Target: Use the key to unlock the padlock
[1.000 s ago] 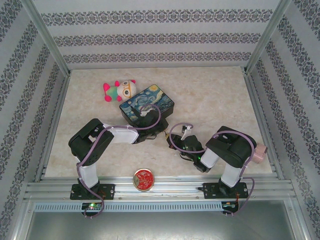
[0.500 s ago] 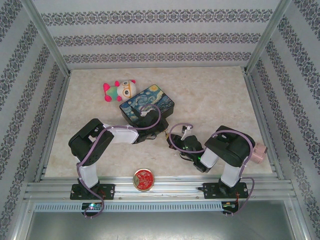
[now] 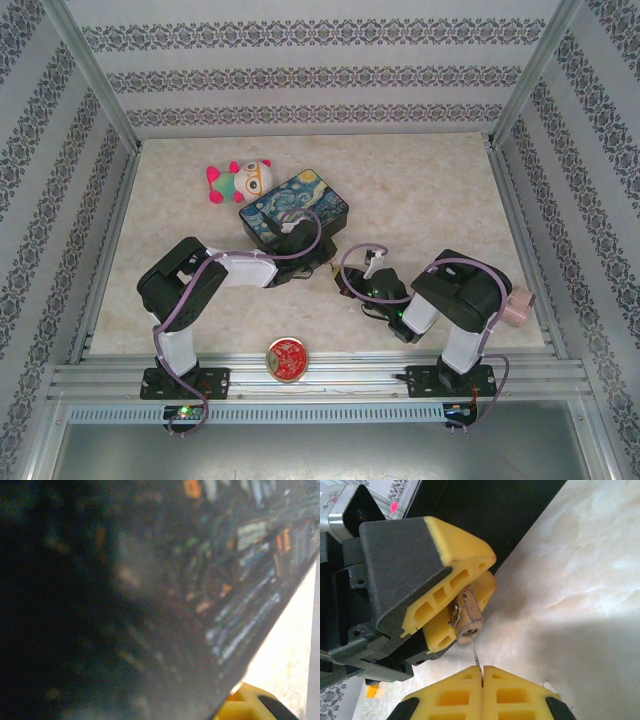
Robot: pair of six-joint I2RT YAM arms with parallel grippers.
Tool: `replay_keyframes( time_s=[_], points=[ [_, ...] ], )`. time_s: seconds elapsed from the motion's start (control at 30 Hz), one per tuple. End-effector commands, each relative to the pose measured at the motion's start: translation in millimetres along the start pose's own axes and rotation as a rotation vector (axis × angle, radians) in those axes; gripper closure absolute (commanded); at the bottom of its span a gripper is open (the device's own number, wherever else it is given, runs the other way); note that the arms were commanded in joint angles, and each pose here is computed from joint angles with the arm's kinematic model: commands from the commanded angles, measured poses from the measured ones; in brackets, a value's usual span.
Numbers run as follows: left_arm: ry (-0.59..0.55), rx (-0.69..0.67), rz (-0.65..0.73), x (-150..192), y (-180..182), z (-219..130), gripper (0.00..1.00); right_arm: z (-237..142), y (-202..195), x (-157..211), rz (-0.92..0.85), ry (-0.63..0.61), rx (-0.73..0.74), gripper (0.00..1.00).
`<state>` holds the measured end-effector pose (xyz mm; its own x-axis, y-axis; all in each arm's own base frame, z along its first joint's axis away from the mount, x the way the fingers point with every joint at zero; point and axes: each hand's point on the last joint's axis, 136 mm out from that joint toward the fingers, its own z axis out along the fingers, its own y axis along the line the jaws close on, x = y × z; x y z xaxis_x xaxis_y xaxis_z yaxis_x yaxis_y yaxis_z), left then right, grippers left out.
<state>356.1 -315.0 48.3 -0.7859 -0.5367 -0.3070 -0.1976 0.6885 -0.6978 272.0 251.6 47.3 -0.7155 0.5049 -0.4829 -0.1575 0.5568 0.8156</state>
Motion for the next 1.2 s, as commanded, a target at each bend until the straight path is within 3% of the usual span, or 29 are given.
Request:
replay_keyframes(
  time_s=[0.0,0.57,1.17],
  points=[
    [0.089,-0.037,-0.009,22,15,-1,0.87,5,25,-17,-0.002,-0.041,-0.089,1.00],
    [0.088,-0.044,0.008,20,14,-5,0.87,-3,7,-22,0.026,-0.059,-0.041,1.00],
    [0.095,-0.044,0.008,22,14,-5,0.88,6,18,-26,0.033,-0.053,-0.077,1.00]
  ],
)
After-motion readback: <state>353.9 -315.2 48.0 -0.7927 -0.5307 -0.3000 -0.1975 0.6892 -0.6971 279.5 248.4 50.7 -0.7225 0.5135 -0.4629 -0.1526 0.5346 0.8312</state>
